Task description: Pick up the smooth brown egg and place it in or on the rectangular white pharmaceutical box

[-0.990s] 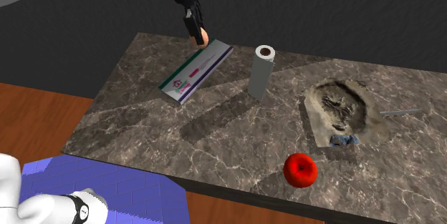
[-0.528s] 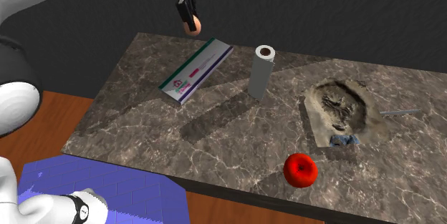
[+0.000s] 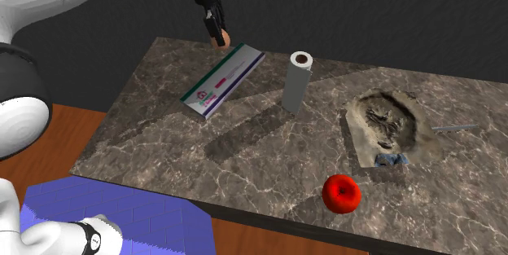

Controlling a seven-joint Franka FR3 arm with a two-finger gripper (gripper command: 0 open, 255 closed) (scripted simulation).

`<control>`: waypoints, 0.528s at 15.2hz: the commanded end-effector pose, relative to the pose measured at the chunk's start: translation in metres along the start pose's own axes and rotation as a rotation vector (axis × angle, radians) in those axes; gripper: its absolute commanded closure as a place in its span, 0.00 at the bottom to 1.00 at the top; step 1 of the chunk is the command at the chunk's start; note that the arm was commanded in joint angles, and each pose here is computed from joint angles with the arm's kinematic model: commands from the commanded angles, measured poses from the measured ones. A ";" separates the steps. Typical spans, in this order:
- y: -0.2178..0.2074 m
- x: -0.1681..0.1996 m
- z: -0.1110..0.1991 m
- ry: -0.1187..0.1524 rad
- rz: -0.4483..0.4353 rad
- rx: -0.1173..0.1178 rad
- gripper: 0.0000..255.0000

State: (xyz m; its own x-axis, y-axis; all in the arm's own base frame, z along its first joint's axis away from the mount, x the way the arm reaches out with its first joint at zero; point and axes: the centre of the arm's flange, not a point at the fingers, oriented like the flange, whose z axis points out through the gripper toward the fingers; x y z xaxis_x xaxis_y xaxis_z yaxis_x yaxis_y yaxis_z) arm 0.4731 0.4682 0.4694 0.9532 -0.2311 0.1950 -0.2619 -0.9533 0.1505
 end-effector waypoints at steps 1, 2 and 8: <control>-0.002 -0.003 0.011 0.000 0.000 0.000 1.00; -0.003 -0.004 0.016 0.000 0.000 0.000 1.00; -0.006 -0.008 0.034 0.000 0.000 0.000 1.00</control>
State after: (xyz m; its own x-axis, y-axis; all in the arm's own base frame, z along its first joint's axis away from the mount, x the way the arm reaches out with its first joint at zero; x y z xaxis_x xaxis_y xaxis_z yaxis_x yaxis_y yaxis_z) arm 0.4727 0.4685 0.4345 0.9532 -0.2311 0.1948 -0.2619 -0.9533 0.1505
